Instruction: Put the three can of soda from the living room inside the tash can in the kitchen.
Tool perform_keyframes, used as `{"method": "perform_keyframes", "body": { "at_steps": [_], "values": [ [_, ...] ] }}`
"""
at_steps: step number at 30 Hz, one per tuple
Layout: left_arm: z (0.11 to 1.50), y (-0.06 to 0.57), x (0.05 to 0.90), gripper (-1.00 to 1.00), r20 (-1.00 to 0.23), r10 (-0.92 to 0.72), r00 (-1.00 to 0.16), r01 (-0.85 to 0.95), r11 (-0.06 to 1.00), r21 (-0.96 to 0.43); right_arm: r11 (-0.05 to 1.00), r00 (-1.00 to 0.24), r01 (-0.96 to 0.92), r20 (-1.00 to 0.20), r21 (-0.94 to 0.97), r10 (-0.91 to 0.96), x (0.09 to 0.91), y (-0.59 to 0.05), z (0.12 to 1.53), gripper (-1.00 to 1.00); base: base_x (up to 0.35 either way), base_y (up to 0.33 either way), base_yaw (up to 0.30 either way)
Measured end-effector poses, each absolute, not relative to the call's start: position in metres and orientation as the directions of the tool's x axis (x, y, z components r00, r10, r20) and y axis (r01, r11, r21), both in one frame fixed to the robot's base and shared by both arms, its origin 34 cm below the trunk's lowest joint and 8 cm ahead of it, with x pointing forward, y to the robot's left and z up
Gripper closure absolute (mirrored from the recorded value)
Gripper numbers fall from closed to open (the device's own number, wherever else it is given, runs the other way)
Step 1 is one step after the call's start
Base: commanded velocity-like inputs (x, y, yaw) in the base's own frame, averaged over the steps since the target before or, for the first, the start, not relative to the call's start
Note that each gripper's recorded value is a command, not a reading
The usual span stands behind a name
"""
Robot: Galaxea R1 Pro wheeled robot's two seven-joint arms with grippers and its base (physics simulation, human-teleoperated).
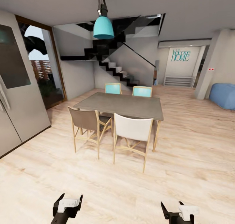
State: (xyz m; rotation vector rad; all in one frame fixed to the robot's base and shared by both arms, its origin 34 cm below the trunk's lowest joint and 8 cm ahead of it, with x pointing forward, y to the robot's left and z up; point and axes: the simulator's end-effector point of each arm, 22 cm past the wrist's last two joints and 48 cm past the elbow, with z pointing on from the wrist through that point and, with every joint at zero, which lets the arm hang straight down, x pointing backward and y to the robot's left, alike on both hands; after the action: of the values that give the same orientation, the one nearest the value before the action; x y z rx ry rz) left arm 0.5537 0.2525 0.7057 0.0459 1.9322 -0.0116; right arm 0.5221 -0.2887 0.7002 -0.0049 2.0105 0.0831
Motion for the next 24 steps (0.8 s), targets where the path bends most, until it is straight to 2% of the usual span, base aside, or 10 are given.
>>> {"method": "perform_keyframes", "body": {
  "at_steps": [24],
  "values": [
    [0.7054,0.2522,0.5535,-1.00,-0.935,0.028,-0.354,0.040,0.999,0.015,0.998,-0.428,-0.038,-0.903,0.058,0.036,0.5219,-0.2890,0.7000,-1.00,0.115,-0.265,-0.251]
  ]
}}
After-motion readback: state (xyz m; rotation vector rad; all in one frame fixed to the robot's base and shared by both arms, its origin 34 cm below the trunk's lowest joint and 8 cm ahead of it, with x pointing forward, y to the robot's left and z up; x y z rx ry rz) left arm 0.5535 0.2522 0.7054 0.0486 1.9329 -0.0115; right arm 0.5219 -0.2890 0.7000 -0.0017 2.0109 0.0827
